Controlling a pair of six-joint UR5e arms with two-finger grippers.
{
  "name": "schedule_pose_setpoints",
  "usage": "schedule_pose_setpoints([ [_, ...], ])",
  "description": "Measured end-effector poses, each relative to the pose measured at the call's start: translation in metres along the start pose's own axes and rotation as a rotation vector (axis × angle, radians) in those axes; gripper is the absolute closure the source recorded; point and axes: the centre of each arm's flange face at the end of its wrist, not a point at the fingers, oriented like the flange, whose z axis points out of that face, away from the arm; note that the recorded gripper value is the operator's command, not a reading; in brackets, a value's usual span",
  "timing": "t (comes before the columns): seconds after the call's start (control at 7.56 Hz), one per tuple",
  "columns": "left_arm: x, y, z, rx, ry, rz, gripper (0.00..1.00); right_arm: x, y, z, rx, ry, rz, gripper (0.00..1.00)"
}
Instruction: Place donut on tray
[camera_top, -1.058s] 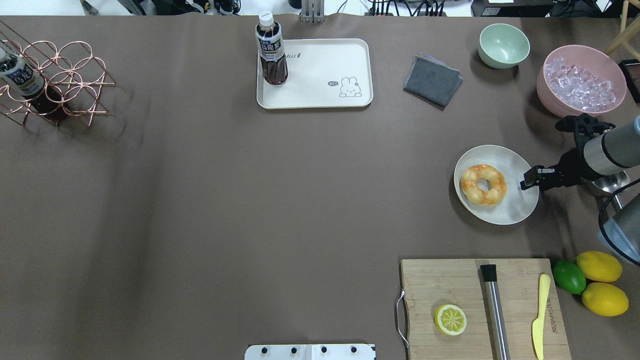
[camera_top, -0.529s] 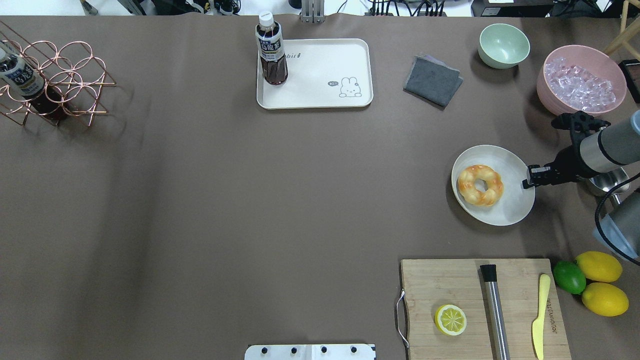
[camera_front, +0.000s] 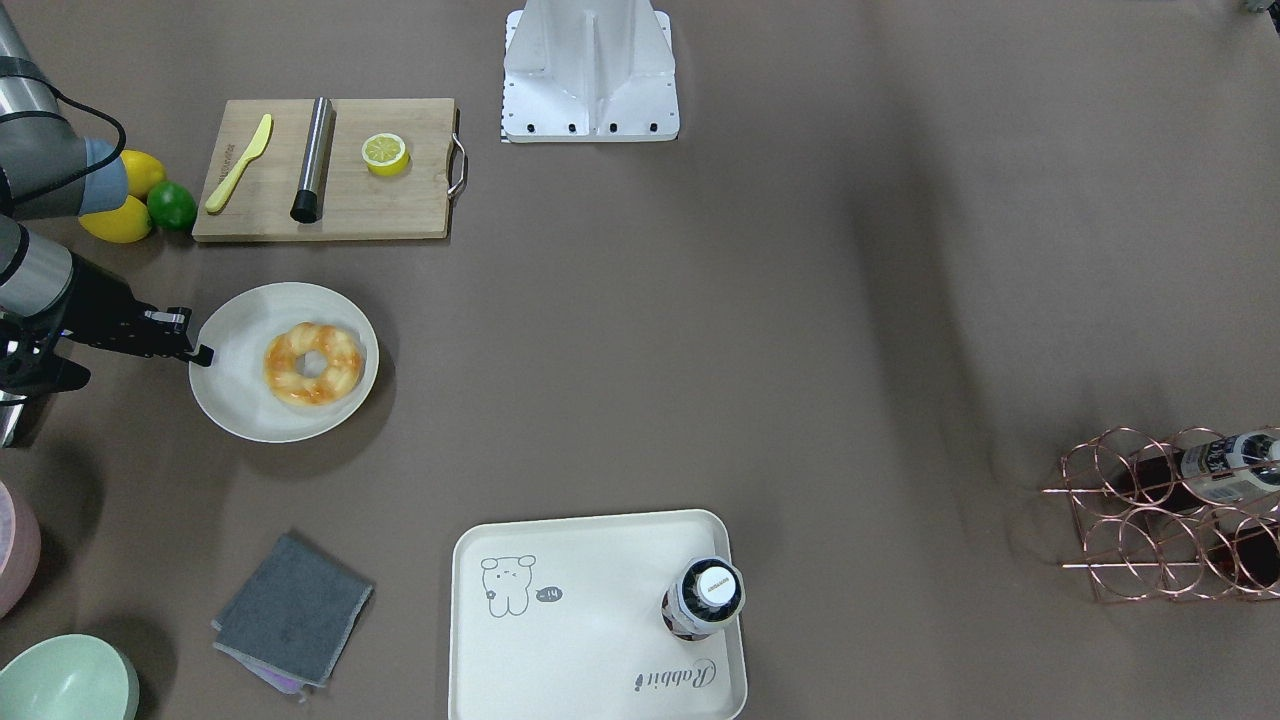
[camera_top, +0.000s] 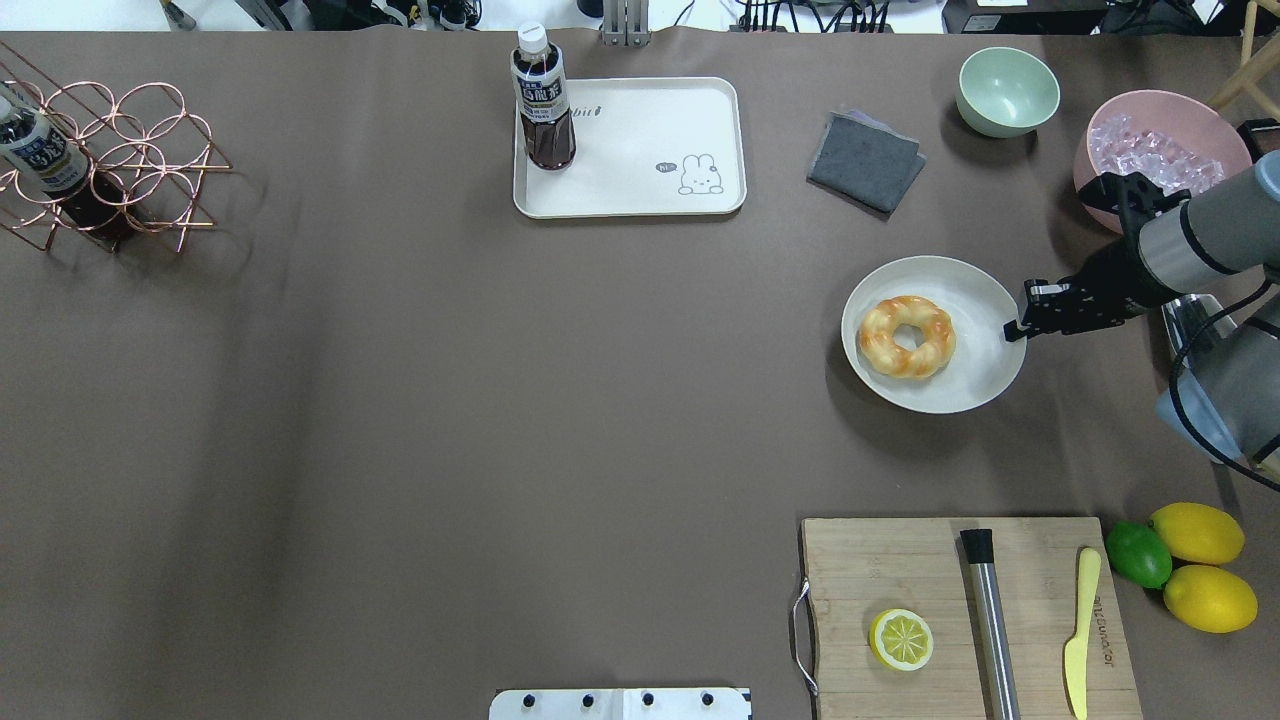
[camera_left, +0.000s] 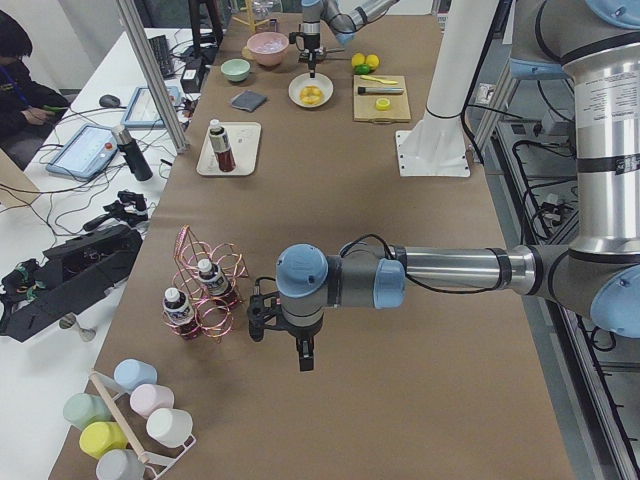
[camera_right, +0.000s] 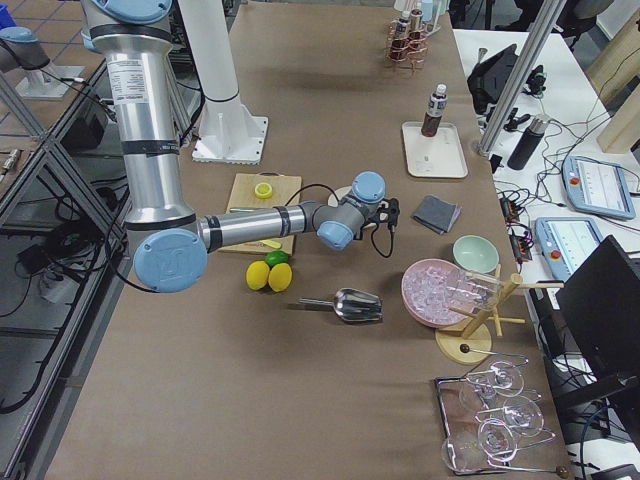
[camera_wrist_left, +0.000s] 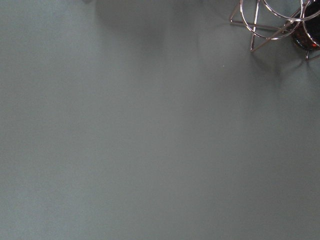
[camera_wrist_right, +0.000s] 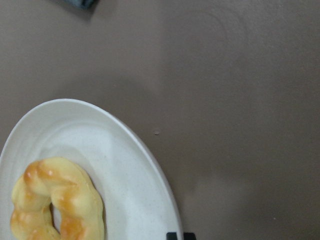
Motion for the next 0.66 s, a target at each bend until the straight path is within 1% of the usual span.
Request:
schedule_pose_setpoints([
  [0.26, 0.000, 0.000, 0.000, 0.000, 0.000, 0.000, 0.02, -0.023, -0.015, -0.014, 0.002, -0.045, -0.013, 1.00],
  [0.53, -0.001, 0.001, 0.001, -0.002, 0.000, -0.002, 0.02, -0.051, -0.030, -0.022, 0.018, -0.072, -0.015, 1.00],
  [0.66, 0.000, 0.001, 0.000, -0.002, 0.000, -0.002, 0.02, -0.071, -0.044, -0.023, 0.029, -0.085, -0.002, 1.00],
])
